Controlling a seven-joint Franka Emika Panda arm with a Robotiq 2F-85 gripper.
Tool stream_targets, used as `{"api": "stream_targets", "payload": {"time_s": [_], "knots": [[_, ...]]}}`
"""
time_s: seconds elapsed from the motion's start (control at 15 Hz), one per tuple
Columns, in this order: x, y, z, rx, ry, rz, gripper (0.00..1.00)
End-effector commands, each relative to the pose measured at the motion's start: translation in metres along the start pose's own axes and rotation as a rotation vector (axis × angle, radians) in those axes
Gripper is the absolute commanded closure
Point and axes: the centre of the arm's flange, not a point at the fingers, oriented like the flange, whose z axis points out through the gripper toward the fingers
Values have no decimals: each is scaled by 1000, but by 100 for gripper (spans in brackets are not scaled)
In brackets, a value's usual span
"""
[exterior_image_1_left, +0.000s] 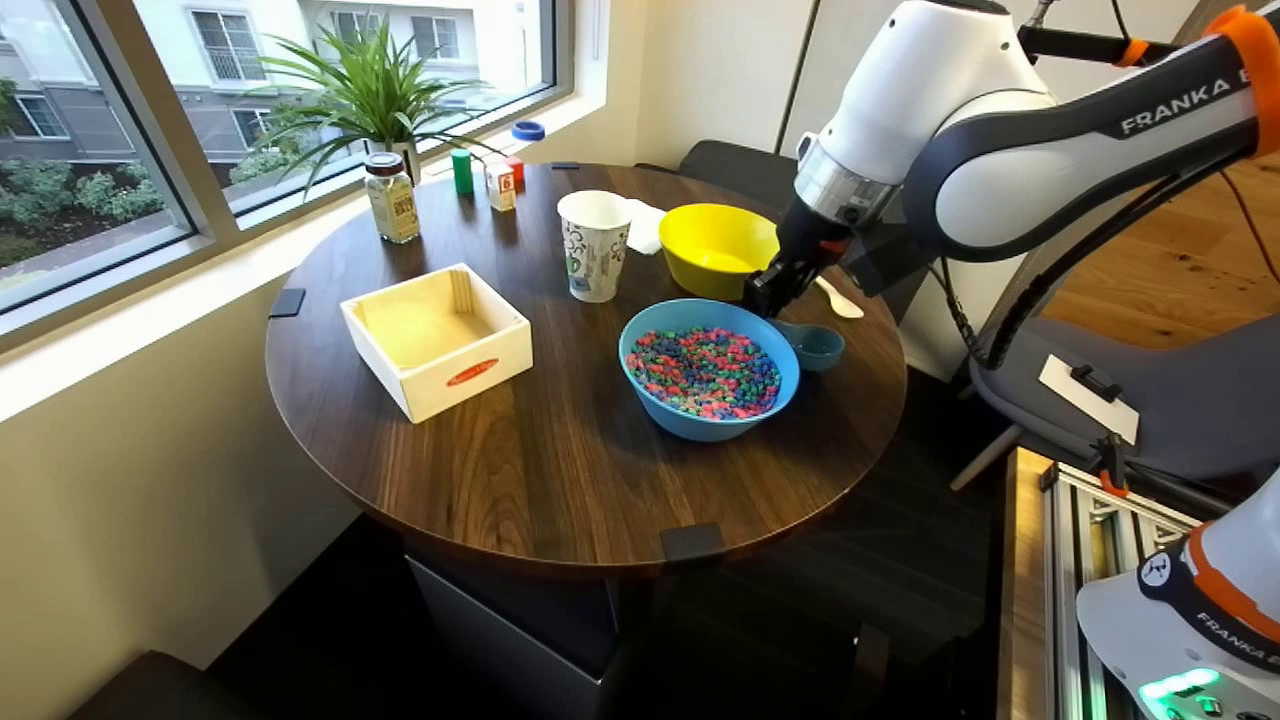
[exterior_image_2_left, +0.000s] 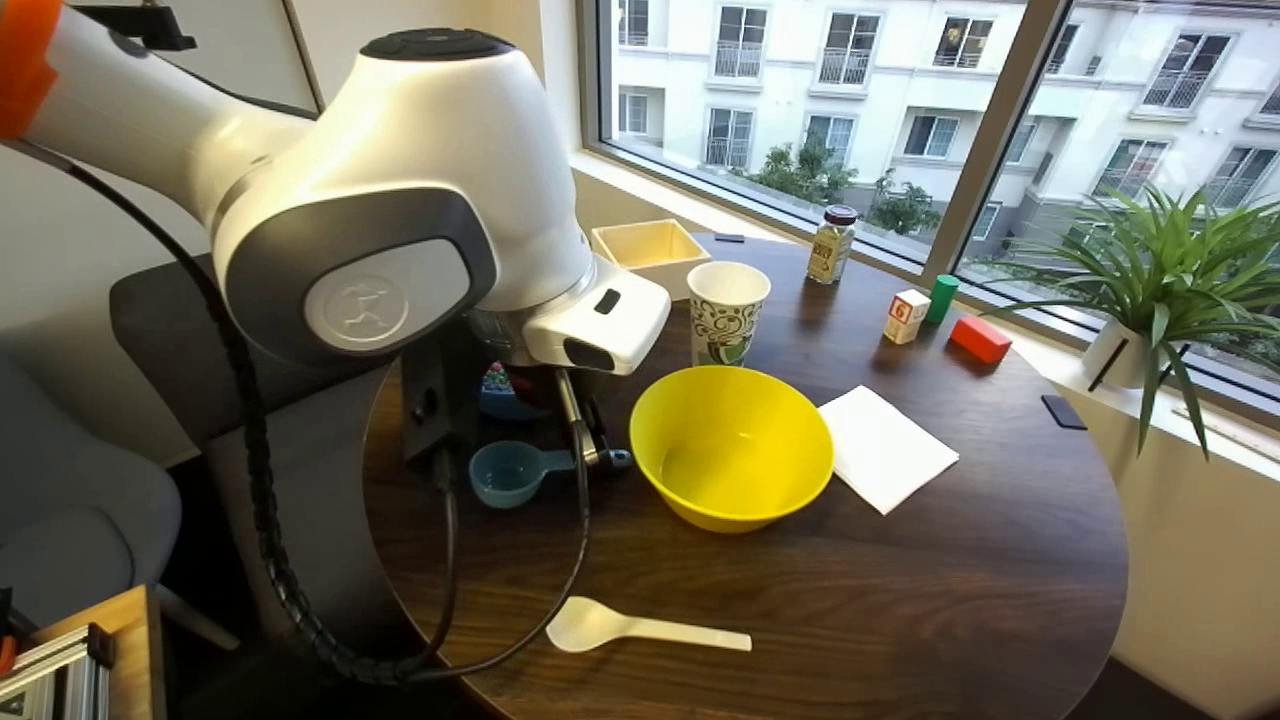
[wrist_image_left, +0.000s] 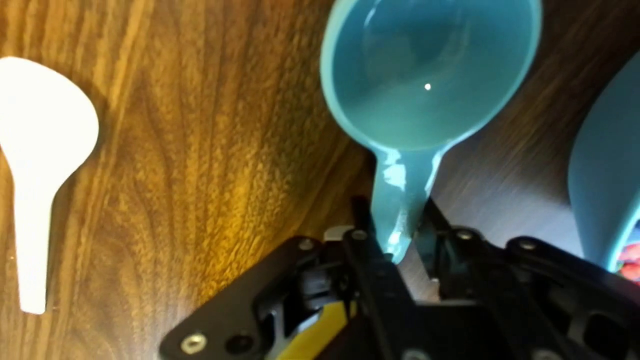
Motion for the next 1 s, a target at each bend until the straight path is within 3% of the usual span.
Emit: {"api": "stream_targets", "payload": {"time_s": [0.0, 0.4, 0.93], "knots": [[-17, 2, -21, -34, -9, -64, 94], [-29, -5, -60, -71, 48, -111, 94], [-15, -54, -97, -101, 281, -106, 94]]}}
